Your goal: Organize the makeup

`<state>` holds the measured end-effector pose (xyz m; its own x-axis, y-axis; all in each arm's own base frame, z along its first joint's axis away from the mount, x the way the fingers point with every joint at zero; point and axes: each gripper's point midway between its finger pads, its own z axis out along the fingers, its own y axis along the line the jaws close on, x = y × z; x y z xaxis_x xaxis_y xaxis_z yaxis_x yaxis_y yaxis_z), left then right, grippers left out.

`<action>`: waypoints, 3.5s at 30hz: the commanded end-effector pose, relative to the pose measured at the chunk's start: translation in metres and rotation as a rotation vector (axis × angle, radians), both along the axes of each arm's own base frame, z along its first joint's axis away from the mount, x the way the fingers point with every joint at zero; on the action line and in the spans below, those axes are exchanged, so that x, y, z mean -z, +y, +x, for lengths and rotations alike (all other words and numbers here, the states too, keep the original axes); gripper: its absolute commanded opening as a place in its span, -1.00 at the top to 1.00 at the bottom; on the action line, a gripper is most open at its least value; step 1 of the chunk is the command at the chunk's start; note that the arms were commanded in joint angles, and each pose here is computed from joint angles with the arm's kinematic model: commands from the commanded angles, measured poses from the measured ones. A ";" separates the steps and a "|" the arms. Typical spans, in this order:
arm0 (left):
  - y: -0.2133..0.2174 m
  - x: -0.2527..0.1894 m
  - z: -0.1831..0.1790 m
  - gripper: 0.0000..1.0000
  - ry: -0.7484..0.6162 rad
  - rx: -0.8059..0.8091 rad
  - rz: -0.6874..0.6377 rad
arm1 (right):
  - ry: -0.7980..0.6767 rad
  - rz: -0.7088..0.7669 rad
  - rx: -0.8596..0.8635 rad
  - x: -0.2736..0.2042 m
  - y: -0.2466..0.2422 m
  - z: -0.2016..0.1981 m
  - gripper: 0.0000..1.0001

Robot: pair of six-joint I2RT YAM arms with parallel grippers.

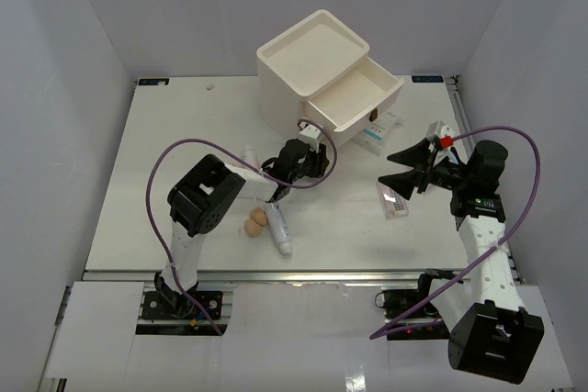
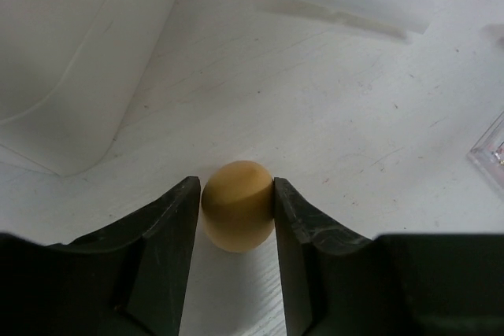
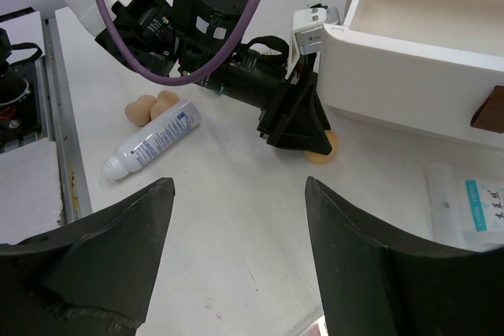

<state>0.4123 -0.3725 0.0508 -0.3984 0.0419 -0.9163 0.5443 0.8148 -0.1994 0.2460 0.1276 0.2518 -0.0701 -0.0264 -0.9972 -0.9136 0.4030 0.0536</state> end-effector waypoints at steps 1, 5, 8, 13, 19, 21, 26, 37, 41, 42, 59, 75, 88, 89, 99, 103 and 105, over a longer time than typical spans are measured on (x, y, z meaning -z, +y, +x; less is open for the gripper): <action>0.002 -0.009 -0.001 0.15 0.002 -0.016 -0.014 | -0.035 0.000 -0.011 -0.006 0.000 0.000 -0.47; 0.010 -0.013 -0.006 0.61 -0.002 -0.037 -0.016 | -0.031 0.001 -0.010 -0.005 -0.001 0.001 -0.47; 0.019 -0.026 -0.013 0.77 -0.016 -0.044 -0.024 | -0.031 0.001 -0.007 -0.005 -0.001 0.001 -0.47; 0.037 -0.066 -0.032 0.93 -0.055 -0.045 -0.064 | -0.032 0.002 -0.004 -0.006 -0.002 0.000 -0.48; 0.053 -0.140 -0.065 0.98 -0.103 -0.018 -0.198 | -0.030 0.002 -0.002 -0.006 -0.002 0.001 -0.48; 0.059 -0.166 -0.073 0.98 -0.129 -0.012 -0.238 | -0.029 0.003 -0.002 -0.006 -0.002 0.001 -0.48; 0.064 -0.239 -0.085 0.96 -0.245 0.024 -0.325 | -0.026 0.002 0.007 -0.005 -0.003 0.002 -0.48; -0.009 -0.280 -0.008 0.84 -0.292 0.070 -0.269 | -0.023 0.001 0.015 -0.003 -0.004 0.003 -0.48; -0.037 -0.266 0.023 0.64 -0.267 0.074 -0.227 | -0.021 0.002 0.016 -0.003 -0.005 0.003 -0.49; -0.043 -0.263 0.029 0.58 -0.262 0.075 -0.219 | -0.022 0.002 0.014 -0.003 -0.004 0.002 -0.49; -0.033 -0.334 0.009 -0.50 -0.318 0.108 -0.281 | -0.042 0.015 -0.131 0.002 0.007 -0.018 -0.55; 0.222 -0.242 -0.074 -0.59 -0.331 -0.310 -0.019 | -0.197 -0.489 -0.598 0.074 0.161 -0.059 -0.59; 0.327 -0.292 -0.126 -0.58 -0.560 -0.706 -0.026 | 0.304 -0.554 -0.492 0.127 0.301 -0.049 -0.32; 0.333 -0.295 -0.129 -0.58 -0.571 -0.728 -0.032 | 0.322 -0.561 -0.484 0.131 0.308 -0.050 -0.28; 0.360 -0.312 -0.153 -0.57 -0.656 -0.820 -0.101 | 0.343 -0.652 -0.341 0.170 0.331 -0.024 -0.26; 0.365 -0.319 -0.164 -0.55 -0.698 -0.828 -0.134 | 0.328 -0.680 -0.323 0.179 0.334 -0.018 -0.25; 0.367 -0.320 -0.167 -0.53 -0.710 -0.829 -0.141 | 0.325 -0.703 -0.315 0.188 0.336 -0.019 -0.24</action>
